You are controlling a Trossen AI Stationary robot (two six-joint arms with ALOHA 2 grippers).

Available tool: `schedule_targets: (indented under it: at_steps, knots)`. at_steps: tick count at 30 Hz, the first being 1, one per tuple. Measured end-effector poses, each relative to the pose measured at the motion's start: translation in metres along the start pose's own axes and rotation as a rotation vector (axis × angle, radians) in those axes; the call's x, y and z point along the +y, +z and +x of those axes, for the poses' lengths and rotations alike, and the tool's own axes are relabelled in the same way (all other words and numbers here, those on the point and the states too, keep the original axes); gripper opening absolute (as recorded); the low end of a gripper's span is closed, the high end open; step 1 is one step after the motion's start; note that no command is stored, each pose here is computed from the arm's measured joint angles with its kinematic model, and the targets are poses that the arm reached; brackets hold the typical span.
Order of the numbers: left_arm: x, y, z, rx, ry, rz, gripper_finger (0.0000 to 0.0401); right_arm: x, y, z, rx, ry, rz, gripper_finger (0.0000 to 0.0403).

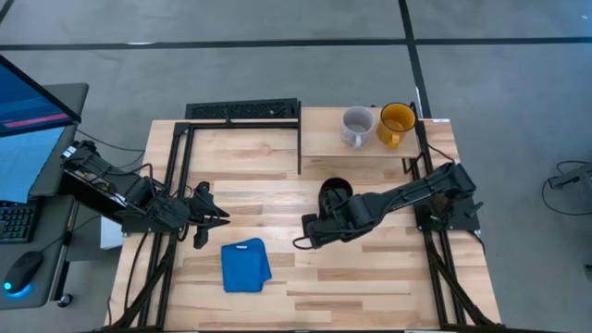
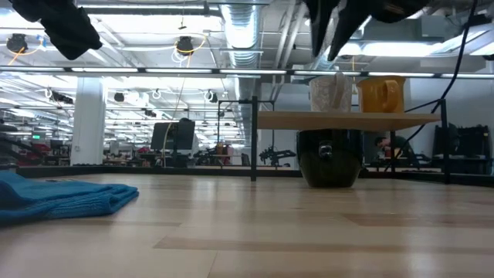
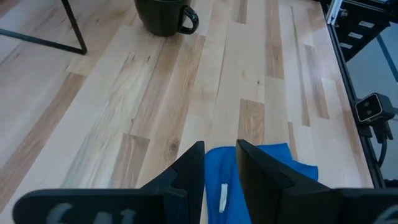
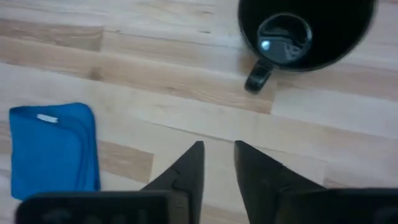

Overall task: Stack small to large cups/mugs on shelf
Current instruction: Put the black mug on the shelf

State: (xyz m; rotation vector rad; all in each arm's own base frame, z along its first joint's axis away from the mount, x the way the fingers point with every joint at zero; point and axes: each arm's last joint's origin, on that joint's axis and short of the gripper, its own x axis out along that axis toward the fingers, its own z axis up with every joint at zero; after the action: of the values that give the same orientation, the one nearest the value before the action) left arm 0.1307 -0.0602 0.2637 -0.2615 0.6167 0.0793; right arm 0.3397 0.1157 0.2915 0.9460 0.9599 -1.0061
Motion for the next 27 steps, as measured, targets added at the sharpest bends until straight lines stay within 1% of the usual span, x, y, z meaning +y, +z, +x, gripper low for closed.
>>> schedule_targets:
  at_steps: [3,7,10,11,14,17,19,21,23,25,27]
  knots:
    - [0.0,0.0,0.0,0.0,0.0,0.0,0.0082,0.002,-0.003,0.009,0.014,-0.033,-0.009,0.0145]
    - [0.0,0.0,0.0,0.0,0.0,0.0,0.0082,0.006,-0.006,0.013,0.048,-0.018,-0.047,0.019]
    - [0.0,0.0,0.0,0.0,0.0,0.0,0.0082,0.012,-0.008,0.018,0.012,0.013,0.002,0.0212]
    - [0.0,0.0,0.0,0.0,0.0,0.0,0.0082,0.012,-0.008,0.021,-0.001,-0.003,0.015,0.0217]
    - [0.0,0.0,0.0,0.0,0.001,0.0,0.0082,0.01,-0.006,0.029,0.005,-0.067,0.028,0.0227]
    - [0.0,0.0,0.0,0.001,0.0,-0.001,0.0082,0.002,-0.003,0.04,-0.001,-0.199,0.048,0.023]
    - [0.0,-0.001,0.0,0.008,0.003,-0.001,0.0082,0.005,0.0,0.048,0.0,-0.225,0.08,0.023]
    - [0.001,-0.001,0.0,0.014,0.005,0.0,0.0082,0.0,0.001,0.052,0.006,-0.291,0.086,0.023]
    - [0.001,-0.002,0.001,0.024,0.009,-0.002,0.0082,0.007,0.005,0.057,0.011,-0.242,0.116,0.023]
    - [0.001,-0.002,0.0,0.021,0.007,-0.005,0.0082,0.006,0.005,0.063,0.009,-0.275,0.104,0.023]
    - [0.001,-0.002,0.001,0.026,0.009,-0.002,0.0082,0.012,0.006,0.071,0.01,-0.245,0.126,0.023]
